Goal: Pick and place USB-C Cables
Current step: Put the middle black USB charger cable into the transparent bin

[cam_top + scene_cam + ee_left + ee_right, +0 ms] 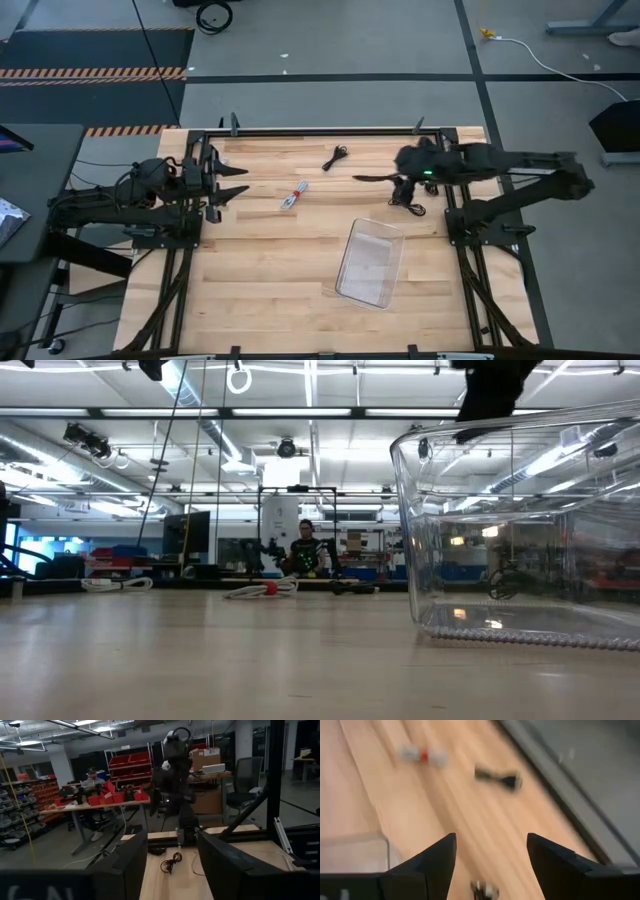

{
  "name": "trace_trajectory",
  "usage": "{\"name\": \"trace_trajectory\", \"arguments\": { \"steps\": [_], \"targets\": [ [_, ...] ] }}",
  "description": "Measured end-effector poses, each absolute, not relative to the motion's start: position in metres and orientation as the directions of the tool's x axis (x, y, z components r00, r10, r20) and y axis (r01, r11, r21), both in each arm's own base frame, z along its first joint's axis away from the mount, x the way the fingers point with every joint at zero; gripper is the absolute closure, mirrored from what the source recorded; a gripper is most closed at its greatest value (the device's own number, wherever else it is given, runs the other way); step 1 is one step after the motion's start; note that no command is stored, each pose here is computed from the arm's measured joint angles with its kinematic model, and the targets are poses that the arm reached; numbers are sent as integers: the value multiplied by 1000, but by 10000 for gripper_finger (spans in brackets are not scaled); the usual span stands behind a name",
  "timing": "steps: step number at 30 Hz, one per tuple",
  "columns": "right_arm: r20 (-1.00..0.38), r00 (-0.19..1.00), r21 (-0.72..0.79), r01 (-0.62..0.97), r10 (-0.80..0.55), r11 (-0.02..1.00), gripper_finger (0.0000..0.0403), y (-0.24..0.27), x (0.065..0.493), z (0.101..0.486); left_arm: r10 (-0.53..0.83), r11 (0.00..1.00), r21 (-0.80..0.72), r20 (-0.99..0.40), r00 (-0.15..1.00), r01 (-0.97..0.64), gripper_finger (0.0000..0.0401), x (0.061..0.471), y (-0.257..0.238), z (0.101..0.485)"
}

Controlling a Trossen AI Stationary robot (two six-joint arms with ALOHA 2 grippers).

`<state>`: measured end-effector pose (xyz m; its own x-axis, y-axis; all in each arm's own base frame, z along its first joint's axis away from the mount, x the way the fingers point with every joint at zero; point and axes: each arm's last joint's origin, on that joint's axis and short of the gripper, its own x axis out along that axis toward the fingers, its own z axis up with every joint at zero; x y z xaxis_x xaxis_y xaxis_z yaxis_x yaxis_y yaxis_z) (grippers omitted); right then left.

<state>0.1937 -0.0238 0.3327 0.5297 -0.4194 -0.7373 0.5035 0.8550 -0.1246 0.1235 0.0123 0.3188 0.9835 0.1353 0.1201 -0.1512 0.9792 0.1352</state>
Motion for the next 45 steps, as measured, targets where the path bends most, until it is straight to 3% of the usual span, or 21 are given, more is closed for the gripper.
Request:
{"name": "trace_trajectory", "arguments": {
  "steps": [7, 14, 21, 34, 45],
  "targets": [
    [-910, 201, -240, 456, -362, 857, 156, -35, 221, 300, 136, 974, 164, 121, 983, -154, 215, 123, 12, 319],
    [-943, -80, -325, 423, -323, 846, 158, -46, 222, 275, 135, 974, 166, 121, 983, -155, 215, 123, 12, 319],
    [-952, -85, -300, 436, -293, 849, 156, -50, 224, 256, 136, 976, 156, 121, 983, -154, 215, 123, 12, 319],
    [-990, -87, -141, 499, -112, 855, 156, -62, 213, 212, 134, 984, 103, 120, 984, -147, 216, 123, 12, 319],
    [-992, -87, -125, 526, -93, 841, 156, -76, 201, 187, 134, 983, 109, 119, 984, -147, 216, 123, 12, 319]
  ]
}}
